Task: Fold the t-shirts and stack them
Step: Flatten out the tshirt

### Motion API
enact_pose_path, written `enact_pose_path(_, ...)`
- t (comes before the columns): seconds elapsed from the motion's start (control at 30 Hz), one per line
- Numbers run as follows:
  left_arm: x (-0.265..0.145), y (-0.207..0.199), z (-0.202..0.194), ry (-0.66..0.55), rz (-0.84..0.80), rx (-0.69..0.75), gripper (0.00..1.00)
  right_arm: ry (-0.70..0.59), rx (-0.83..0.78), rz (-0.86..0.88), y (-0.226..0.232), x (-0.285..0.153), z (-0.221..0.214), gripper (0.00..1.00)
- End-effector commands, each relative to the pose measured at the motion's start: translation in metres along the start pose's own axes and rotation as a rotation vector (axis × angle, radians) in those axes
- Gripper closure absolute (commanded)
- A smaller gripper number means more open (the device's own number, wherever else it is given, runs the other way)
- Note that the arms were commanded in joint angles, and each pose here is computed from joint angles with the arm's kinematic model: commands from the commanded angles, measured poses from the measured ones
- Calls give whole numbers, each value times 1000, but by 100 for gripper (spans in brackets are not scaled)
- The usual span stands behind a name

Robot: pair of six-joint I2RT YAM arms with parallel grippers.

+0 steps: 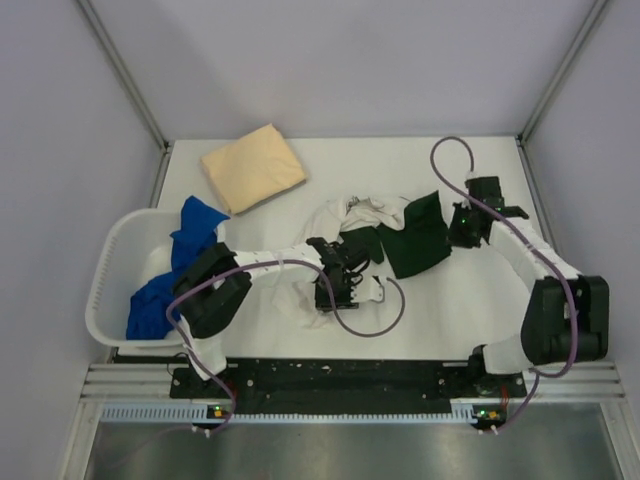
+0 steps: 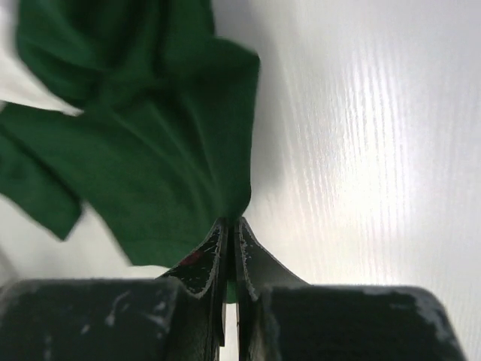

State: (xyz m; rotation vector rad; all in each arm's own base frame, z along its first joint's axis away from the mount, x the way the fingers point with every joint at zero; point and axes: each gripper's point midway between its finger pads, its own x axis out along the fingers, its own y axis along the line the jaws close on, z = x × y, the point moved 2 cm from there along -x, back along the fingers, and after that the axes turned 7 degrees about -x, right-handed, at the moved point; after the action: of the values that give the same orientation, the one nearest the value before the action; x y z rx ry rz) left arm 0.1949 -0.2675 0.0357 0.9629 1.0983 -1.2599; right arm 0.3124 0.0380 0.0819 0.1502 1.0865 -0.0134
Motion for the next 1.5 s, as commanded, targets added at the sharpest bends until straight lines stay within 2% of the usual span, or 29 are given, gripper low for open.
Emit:
enact_pose_path(0.0, -5, 3, -21, 46, 43, -14, 74, -358, 58, 77, 9, -100, 76, 100)
enact_pose_path(0.03, -8, 6, -23, 47, 58, -14, 89, -411, 62, 86, 9, -118, 86, 100)
enact_pose_path(0.07, -13, 10, -22, 44, 84, -19, 100, -468, 57, 100, 11, -137, 93, 100)
enact_pose_path(0.17, -53, 29, -12, -17, 179, -57, 100, -613, 31, 122, 16, -193, 112, 100)
enact_pose_path(0.3, -168, 57, 14, -248, 329, -138, 100, -793, 7, 94, 14, -272, 130, 100)
enact_pose_path(0.4, -253, 65, 14, -419, 452, -180, 100, -972, -2, 34, 7, -348, 139, 100)
enact_pose_path(0.53, -335, 58, 2, -579, 644, -183, 100, -1224, -14, -22, 0, -457, 133, 100)
enact_pose_path(0.7, -427, 34, -12, -759, 815, -205, 100, -1479, -39, -41, -2, -563, 108, 100)
enact_pose_path(0.87, -486, 19, -35, -849, 967, -242, 100, -1643, -53, -71, -7, -624, 80, 100)
enact_pose_path(0.97, -491, 23, -42, -847, 1011, -275, 100, -1658, -53, -87, -9, -629, 74, 100)
enact_pose_path(1.03, -476, 38, -42, -796, 1019, -303, 100, -1614, -59, -83, -8, -613, 83, 100)
enact_pose_path(1.13, -442, 76, -37, -722, 1004, -342, 100, -1475, -95, -43, 1, -562, 108, 100)
enact_pose_path(1.23, -398, 134, -42, -640, 972, -433, 100, -1315, -107, 27, 12, -495, 133, 100)
enact_pose_path(1.27, -379, 156, -46, -589, 973, -463, 94, -1265, -109, 56, 17, -471, 140, 100)
enact_pose_path(1.3, -362, 175, -48, -541, 985, -485, 81, -1220, -112, 99, 23, -448, 146, 100)
enact_pose_path(1.33, -342, 194, -49, -489, 985, -500, 60, -1158, -110, 145, 30, -421, 149, 100)
enact_pose_path(1.37, -326, 206, -48, -448, 972, -507, 44, -1100, -109, 191, 36, -396, 151, 100)
enact_pose_path(1.43, -297, 222, -37, -411, 902, -511, 36, -996, -108, 274, 47, -355, 150, 100)
enact_pose_path(1.47, -290, 222, -26, -421, 855, -492, 34, -951, -97, 286, 48, -334, 150, 100)
